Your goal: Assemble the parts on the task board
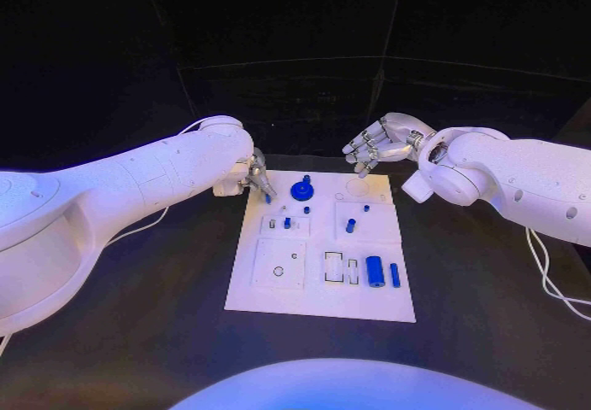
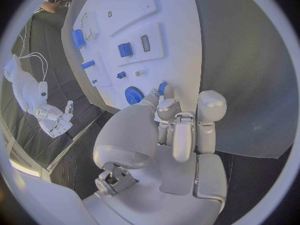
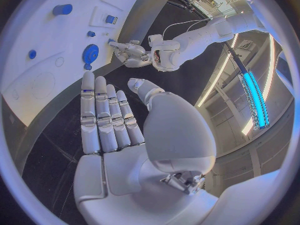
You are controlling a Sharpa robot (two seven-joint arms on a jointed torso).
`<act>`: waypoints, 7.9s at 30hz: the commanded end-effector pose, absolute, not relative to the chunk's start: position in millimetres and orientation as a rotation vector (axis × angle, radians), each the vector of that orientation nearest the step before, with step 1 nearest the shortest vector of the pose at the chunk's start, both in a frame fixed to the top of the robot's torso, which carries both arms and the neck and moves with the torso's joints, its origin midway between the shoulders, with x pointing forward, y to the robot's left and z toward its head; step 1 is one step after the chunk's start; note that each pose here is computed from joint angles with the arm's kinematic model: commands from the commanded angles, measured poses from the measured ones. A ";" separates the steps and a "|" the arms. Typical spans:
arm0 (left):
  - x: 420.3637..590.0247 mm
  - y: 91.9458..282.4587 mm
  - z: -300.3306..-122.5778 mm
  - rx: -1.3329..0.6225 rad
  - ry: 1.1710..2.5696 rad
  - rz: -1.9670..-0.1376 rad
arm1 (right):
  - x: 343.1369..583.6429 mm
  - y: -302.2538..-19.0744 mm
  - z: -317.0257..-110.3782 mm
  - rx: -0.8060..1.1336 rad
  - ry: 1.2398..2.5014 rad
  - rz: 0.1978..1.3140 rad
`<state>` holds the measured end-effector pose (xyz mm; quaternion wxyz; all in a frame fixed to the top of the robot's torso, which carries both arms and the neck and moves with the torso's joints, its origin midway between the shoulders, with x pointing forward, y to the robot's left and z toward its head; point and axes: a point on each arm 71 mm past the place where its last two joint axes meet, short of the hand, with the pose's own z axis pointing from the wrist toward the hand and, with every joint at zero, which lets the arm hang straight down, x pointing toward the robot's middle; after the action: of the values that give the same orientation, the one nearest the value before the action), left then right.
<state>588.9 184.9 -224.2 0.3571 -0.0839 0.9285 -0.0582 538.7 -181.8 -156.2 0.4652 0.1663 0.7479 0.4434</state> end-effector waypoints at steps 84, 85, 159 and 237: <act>508.5 187.1 -235.1 -0.046 2.274 -0.269 | 540.0 -186.5 -156.2 0.410 1.829 1.090; 508.5 187.1 -235.1 -0.045 2.274 -0.268 | 539.9 -186.4 -156.2 0.410 1.829 1.090; 514.2 181.9 -244.6 -0.020 2.348 -0.247 | 538.2 -181.1 -156.4 0.399 1.841 1.101; 529.1 161.1 -210.3 -0.219 1.779 -0.865 | 539.4 -182.8 -155.9 0.405 1.828 1.095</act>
<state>528.8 166.7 -218.7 0.5154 -0.1095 0.7919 -0.3088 538.8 -183.2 -158.1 0.4637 0.1666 0.7496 0.4419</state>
